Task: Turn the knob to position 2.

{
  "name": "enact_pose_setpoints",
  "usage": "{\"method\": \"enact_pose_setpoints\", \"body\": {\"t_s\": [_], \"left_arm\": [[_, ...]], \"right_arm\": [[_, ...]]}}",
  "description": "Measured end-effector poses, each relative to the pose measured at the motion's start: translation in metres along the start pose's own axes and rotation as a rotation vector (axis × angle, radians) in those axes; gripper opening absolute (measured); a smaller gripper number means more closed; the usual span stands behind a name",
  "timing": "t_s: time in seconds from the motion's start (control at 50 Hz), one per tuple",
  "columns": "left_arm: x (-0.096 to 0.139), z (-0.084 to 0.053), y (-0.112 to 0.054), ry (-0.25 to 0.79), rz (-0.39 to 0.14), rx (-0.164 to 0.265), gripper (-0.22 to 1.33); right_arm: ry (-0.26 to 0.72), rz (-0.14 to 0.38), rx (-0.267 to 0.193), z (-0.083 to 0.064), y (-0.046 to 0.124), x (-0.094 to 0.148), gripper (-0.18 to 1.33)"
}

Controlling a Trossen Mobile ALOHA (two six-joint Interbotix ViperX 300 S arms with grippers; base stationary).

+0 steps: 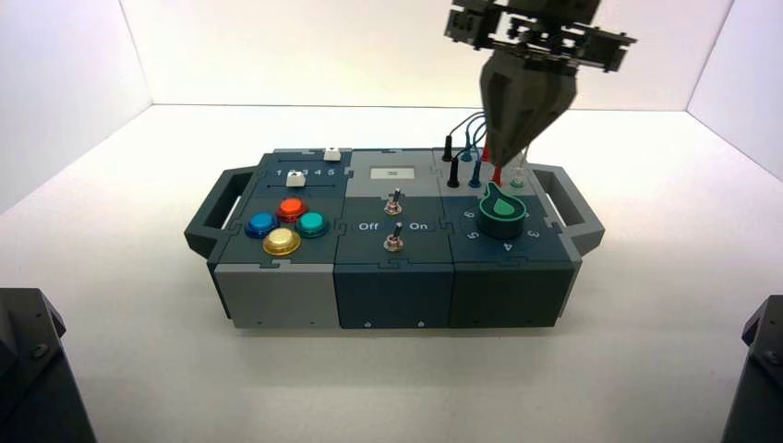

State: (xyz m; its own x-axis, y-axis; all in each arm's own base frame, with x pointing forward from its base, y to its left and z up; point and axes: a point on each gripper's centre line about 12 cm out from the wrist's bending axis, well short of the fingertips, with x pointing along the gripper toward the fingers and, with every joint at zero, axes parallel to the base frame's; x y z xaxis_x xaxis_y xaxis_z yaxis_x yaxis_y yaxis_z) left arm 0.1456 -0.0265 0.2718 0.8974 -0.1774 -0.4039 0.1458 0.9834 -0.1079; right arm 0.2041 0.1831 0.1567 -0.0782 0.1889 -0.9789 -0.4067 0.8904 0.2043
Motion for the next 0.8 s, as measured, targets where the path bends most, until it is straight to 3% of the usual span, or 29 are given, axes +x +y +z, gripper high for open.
{"method": "enact_pose_setpoints", "body": {"t_s": [0.44, 0.8], "left_arm": [[0.000, 0.000, 0.000, 0.002, -0.002, -0.001, -0.17], [0.000, 0.000, 0.000, 0.002, -0.002, -0.001, -0.17]], "right_arm": [[0.055, -0.016, -0.007, 0.012, 0.002, 0.024, -0.15], [0.054, -0.027, -0.014, 0.022, 0.002, 0.029, -0.15]]}}
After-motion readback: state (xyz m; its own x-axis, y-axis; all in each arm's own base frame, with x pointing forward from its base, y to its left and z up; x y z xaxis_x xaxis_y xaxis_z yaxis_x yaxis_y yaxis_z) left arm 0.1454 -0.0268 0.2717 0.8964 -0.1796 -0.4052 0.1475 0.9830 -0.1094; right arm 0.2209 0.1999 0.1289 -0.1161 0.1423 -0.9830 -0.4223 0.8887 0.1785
